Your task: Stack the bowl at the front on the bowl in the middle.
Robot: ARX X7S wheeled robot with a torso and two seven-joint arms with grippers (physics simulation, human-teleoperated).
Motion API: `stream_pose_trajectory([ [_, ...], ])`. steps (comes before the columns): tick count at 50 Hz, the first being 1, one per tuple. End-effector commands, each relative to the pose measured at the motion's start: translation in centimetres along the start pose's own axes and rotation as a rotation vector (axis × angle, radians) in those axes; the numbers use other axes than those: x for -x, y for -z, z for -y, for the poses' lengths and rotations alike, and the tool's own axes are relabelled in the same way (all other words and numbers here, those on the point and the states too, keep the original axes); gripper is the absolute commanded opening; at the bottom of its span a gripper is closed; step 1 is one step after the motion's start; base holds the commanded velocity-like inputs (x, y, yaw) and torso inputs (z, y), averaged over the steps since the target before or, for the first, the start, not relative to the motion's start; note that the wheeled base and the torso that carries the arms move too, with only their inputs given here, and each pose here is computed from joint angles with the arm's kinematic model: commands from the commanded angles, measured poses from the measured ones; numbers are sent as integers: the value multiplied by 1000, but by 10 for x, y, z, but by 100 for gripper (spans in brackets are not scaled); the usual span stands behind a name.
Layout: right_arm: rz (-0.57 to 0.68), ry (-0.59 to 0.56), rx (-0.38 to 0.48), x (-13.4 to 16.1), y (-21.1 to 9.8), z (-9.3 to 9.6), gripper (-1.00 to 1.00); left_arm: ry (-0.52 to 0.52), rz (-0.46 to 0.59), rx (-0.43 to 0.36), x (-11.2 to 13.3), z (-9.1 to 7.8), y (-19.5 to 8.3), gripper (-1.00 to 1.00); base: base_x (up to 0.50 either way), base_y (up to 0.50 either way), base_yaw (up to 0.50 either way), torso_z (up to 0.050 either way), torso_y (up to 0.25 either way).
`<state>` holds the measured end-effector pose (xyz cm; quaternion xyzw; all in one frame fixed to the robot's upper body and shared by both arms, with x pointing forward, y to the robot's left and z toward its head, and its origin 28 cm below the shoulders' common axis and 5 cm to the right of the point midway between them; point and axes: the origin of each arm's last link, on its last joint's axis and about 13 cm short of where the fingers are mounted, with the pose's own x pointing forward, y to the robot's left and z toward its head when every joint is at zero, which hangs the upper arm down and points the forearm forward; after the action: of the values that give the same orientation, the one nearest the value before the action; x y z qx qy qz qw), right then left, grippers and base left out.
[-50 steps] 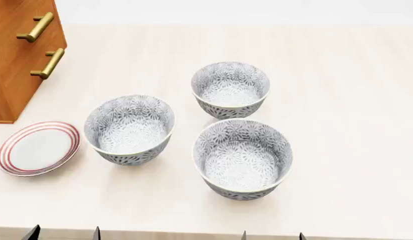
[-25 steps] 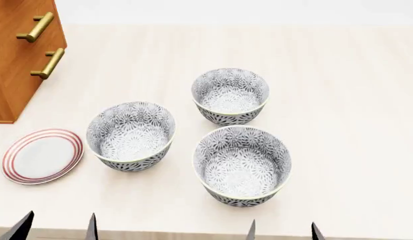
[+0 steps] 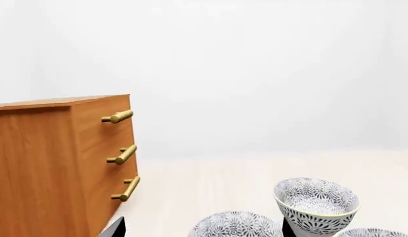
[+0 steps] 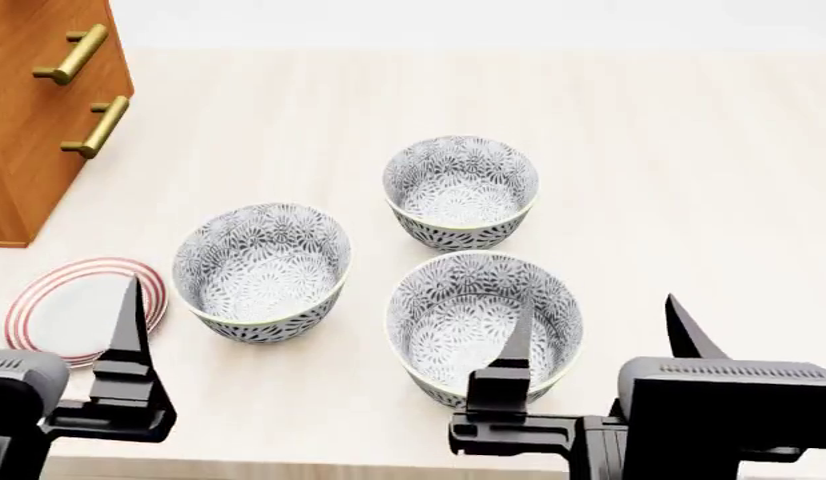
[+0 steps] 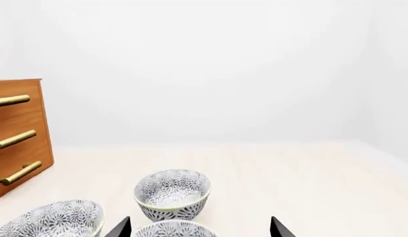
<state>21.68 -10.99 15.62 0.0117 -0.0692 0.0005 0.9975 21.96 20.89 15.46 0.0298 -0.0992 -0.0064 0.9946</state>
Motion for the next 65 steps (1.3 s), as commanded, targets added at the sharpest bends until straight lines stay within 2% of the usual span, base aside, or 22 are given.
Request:
stream_pose_trajectory([
  [1, 53, -28, 12, 4, -35, -2, 100, -1, 85, -34, 4, -2, -30, 100, 0, 0, 0, 0, 0],
  [10, 65, -9, 15, 3, -32, -2, 100, 0, 90, -49, 2, 0, -26, 100, 0, 0, 0, 0, 0],
  [14, 64, 16, 47, 1, -29, -3, 100, -1, 93, -51, 1, 1, -24, 100, 0, 0, 0, 0, 0],
  [30, 62, -5, 50, 1, -24, -5, 100, -6, 95, -60, 1, 1, -22, 100, 0, 500, 0, 0, 0],
  [31, 62, -20, 19, 2, -24, -4, 100, -6, 96, -59, 1, 1, -22, 100, 0, 0, 0, 0, 0],
  [35, 71, 22, 35, 0, -24, -5, 100, -9, 95, -59, 1, 0, -21, 100, 0, 0, 0, 0, 0],
  [36, 64, -13, 23, 1, -23, -5, 100, -9, 95, -59, 1, 0, -20, 100, 0, 0, 0, 0, 0],
  [39, 43, -15, 34, 0, -23, -7, 100, -8, 95, -57, 1, 0, -21, 100, 0, 0, 0, 0, 0],
  [65, 52, -24, 42, 0, -22, -9, 100, -7, 102, -65, 0, 0, -19, 100, 497, 0, 0, 0, 0],
])
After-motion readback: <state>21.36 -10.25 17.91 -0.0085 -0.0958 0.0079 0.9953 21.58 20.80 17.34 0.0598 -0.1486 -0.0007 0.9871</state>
